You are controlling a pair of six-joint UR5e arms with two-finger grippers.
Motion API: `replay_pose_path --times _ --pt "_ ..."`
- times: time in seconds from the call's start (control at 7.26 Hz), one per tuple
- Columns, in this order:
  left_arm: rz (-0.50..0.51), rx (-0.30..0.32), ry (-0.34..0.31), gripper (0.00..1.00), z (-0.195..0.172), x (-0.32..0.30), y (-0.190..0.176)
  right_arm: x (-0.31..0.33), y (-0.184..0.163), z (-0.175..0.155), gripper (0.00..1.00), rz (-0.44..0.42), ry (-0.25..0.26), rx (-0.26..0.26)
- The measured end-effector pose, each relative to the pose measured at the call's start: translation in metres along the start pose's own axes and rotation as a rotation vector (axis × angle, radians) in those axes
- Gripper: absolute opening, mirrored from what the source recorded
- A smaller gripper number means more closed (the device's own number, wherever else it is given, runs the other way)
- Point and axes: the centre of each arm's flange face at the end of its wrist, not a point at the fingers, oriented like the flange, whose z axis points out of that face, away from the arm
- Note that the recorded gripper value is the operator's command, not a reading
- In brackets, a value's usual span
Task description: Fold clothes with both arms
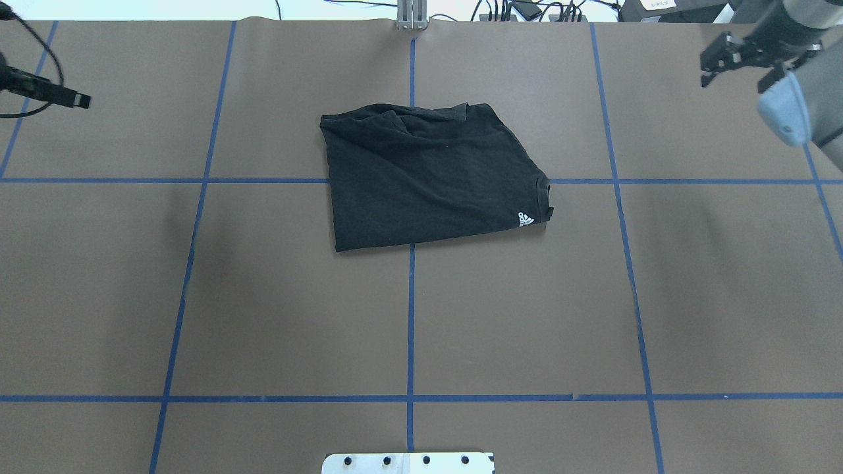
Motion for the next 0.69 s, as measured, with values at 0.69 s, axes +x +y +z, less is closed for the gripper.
replay_pose_path --times 0.69 --pt "-0.067 -0.074 -0.060 1.00 -0.101 -0.109 0.071 0.177 0.078 -0.005 1.00 -0.136 -0.067 -0.060"
